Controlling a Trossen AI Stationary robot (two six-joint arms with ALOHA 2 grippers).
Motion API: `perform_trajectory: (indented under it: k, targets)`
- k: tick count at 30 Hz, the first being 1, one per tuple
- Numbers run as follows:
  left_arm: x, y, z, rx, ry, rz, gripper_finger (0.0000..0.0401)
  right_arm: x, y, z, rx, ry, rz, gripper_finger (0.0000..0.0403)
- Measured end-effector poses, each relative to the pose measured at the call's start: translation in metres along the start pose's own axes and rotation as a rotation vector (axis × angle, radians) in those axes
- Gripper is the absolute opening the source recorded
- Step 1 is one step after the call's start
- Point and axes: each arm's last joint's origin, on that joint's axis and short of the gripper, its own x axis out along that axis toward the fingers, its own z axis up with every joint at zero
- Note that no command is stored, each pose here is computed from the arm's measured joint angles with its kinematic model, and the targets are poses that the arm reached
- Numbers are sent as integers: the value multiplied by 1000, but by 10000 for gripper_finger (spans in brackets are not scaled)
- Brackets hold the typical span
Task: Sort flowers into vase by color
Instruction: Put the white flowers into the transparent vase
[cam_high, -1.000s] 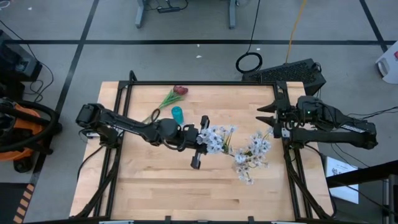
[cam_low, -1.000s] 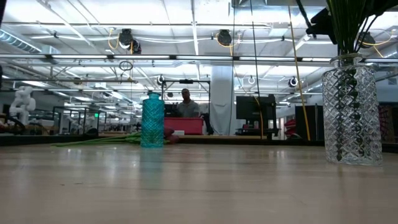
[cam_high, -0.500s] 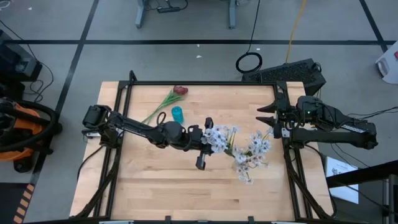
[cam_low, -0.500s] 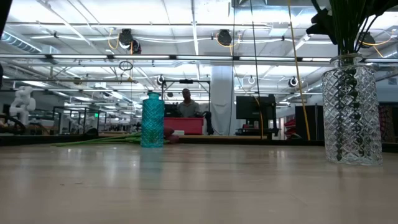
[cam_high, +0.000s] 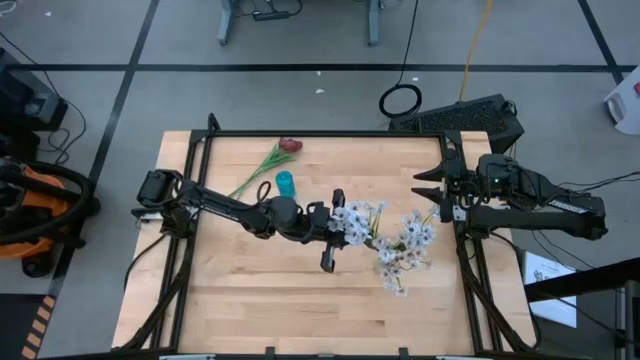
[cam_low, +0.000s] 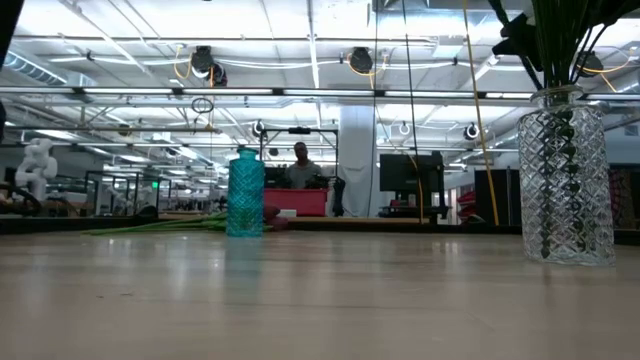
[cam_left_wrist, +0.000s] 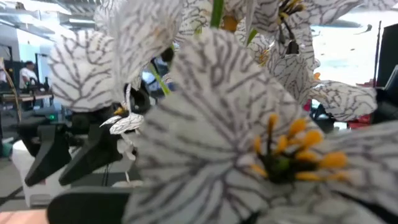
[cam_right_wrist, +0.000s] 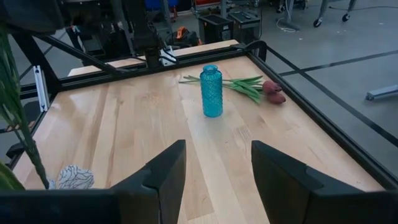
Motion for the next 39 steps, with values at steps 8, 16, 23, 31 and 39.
perform_trajectory:
  k: [8, 16, 23, 31, 39]
  targets:
    - [6, 0, 2, -2, -7, -5, 21, 0, 0, -1, 0, 5, -1, 171]
    - [7, -1, -4, -12, 20, -10, 21, 0, 0, -1, 0, 6, -1, 171]
    - [7, -2, -4, -30, 6, -11, 21, 0, 0, -1, 0, 6, -1, 171]
    - [7, -2, -6, -38, 14, -12, 21, 0, 0, -1, 0, 6, -1, 171]
    - [8, -2, -12, -38, 30, -11, 21, 0, 0, -1, 8, 7, 0, 171]
